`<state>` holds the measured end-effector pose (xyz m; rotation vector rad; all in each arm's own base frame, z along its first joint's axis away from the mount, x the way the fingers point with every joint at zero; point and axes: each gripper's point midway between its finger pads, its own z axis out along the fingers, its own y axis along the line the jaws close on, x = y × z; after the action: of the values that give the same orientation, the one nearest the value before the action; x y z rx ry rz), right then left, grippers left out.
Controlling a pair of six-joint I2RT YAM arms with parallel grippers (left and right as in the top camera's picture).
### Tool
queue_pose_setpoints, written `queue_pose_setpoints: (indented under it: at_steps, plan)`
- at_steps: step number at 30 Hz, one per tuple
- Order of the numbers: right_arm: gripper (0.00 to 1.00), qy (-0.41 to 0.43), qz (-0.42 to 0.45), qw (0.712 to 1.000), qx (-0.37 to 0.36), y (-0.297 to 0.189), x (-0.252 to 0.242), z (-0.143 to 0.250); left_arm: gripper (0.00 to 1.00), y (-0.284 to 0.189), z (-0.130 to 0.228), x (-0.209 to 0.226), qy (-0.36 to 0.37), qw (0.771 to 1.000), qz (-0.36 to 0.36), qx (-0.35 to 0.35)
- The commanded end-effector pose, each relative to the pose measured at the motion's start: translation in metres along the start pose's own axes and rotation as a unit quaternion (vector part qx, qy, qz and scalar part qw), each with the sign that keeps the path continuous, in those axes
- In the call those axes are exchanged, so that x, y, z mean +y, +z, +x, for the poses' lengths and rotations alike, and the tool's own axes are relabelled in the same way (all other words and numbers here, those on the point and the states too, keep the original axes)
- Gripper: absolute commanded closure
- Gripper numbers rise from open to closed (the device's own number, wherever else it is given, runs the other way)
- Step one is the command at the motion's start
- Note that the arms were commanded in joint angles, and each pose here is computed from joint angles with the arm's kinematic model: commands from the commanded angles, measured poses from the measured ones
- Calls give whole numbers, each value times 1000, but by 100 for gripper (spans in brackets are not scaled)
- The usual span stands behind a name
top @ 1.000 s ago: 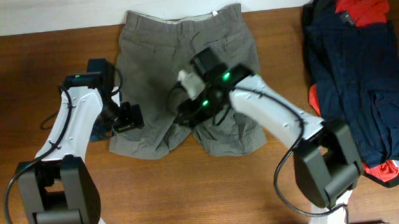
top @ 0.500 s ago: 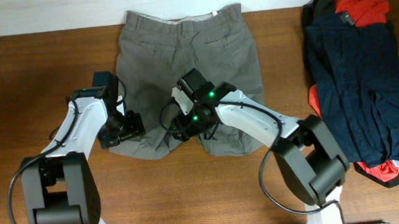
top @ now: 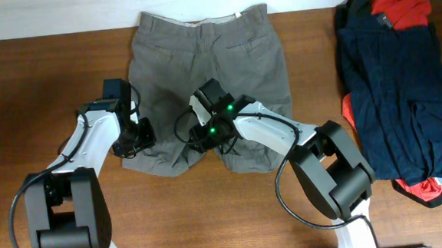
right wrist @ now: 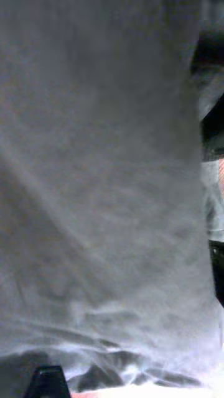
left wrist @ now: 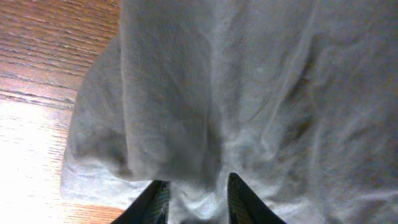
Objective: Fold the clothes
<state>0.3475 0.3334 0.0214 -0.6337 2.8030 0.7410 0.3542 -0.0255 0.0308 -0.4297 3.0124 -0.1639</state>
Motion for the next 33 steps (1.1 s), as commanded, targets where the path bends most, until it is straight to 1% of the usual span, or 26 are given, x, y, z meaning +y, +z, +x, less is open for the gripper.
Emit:
queue_pose_setpoints:
  at_steps: [1, 2, 3, 4, 7, 10, 13, 15, 16, 20, 25, 26, 27, 28, 29, 30, 33]
  plan:
    - [76, 21, 6, 1000, 1, 4, -5, 1, 88, -8, -2, -6, -4, 1000, 16, -11]
    - [83, 21, 6, 1000, 1, 4, -5, 1, 92, -8, -3, -6, -4, 1000, 17, -13]
    - [93, 21, 6, 1000, 1, 4, -5, 1, 98, -8, -5, -7, -3, 1000, 18, -17]
    - [96, 21, 6, 1000, 1, 4, -5, 1, 99, -8, -6, -7, -3, 1000, 18, -19]
    - [96, 21, 6, 1000, 0, 1, -4, -1, 99, -8, -11, -6, -6, 999, 21, -27]
    - [96, 40, 22, 999, 10, -21, -12, -4, 99, -13, -18, 6, -25, 999, 20, -34]
    - [96, 70, 40, 996, 26, -53, -27, -2, 99, -23, -29, 29, -56, 997, 17, -43]
    - [96, 103, 51, 992, 45, -81, -42, 3, 99, -35, -38, 52, -80, 995, 15, -57]
    - [96, 101, 46, 992, 56, -88, -43, 5, 99, -40, -42, 61, -87, 994, 14, -65]
    - [96, 110, 25, 990, 87, -93, -34, 18, 99, -47, -49, 83, -117, 990, 12, -77]
    - [96, 90, 15, 987, 131, -85, -3, 41, 99, -47, -48, 85, -106, 992, 10, -74]
    - [93, 78, 15, 987, 142, -83, 4, 47, 99, -47, -48, 85, -106, 992, 10, -74]
    - [78, 66, 15, 986, 151, -82, 9, 52, 99, -47, -47, 84, -105, 992, 13, -72]
    - [70, 64, 19, 985, 157, -81, 11, 55, 99, -47, -45, 83, -104, 992, 15, -68]
    - [65, 64, 24, 985, 159, -81, 10, 56, 99, -47, -44, 80, -98, 993, 18, -65]
    - [62, 64, 39, 985, 156, -83, 3, 55, 99, -46, -41, 77, -90, 994, 21, -59]
    - [60, 71, 42, 987, 137, -102, -9, 42, 99, -44, -39, 61, -41, 997, 22, -56]
